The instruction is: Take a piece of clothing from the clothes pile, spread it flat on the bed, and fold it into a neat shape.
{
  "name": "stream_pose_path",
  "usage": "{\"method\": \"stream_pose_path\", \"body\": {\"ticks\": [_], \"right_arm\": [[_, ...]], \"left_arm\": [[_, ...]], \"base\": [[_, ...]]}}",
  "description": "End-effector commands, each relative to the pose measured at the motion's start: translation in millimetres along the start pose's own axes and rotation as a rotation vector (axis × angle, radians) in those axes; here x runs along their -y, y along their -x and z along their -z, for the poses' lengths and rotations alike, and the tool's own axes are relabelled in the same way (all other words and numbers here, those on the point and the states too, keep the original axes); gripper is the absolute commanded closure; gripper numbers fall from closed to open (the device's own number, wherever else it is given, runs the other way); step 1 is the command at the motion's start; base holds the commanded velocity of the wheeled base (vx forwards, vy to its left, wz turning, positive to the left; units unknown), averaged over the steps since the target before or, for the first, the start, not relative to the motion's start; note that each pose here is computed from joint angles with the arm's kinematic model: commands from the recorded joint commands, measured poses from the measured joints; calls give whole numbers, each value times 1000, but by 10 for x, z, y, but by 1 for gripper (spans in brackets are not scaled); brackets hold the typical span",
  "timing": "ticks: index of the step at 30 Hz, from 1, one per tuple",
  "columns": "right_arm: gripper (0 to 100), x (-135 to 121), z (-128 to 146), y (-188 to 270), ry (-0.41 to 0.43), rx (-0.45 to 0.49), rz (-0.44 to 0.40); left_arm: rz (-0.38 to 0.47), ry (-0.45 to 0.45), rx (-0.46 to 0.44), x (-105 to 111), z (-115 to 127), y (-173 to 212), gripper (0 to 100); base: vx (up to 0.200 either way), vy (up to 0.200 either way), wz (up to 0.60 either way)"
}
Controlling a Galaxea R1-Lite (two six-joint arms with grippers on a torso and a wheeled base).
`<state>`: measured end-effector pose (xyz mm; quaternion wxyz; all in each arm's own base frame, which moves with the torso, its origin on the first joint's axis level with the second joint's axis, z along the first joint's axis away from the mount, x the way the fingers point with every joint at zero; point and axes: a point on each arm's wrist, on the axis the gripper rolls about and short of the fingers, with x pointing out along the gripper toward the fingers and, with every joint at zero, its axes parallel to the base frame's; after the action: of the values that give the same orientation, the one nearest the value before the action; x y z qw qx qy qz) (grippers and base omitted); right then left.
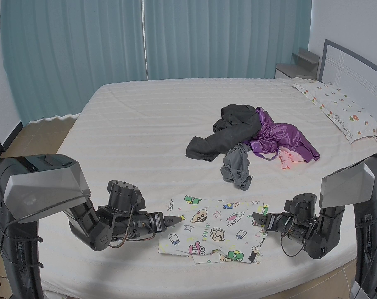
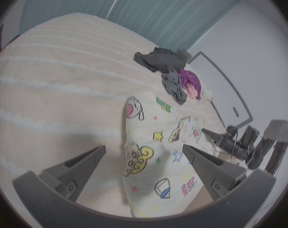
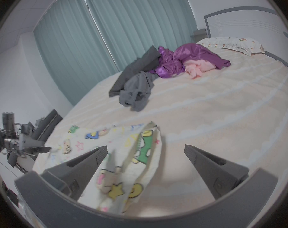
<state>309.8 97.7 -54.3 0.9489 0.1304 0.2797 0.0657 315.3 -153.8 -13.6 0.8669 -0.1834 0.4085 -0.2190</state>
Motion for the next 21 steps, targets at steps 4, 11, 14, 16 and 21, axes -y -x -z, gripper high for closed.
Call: {"method": "stream_pose_path", "body": {"ticks": [4,11,14,16,21], "right_arm": [[0,-16,-18,-248,25,34,69],[0,26,-93,-241,9,74,102],[0,14,-148,-219,2,94,107],[0,-15,-333,-117,-25,151,103],[0,-25,-736,243,-80,266,83]], "left_arm": [[-71,-156,-125,-72,344,-47,0],[-92,-175,-151,-117,428,-25,0],[-82,-167,-140,-104,408,0,0],[-73,-160,-111,-89,349,42,0],[-55,-47,46,-86,36,286,0]], "base": [[0,0,0],[0,0,0],[0,0,0],[0,0,0],[0,0,0]]}}
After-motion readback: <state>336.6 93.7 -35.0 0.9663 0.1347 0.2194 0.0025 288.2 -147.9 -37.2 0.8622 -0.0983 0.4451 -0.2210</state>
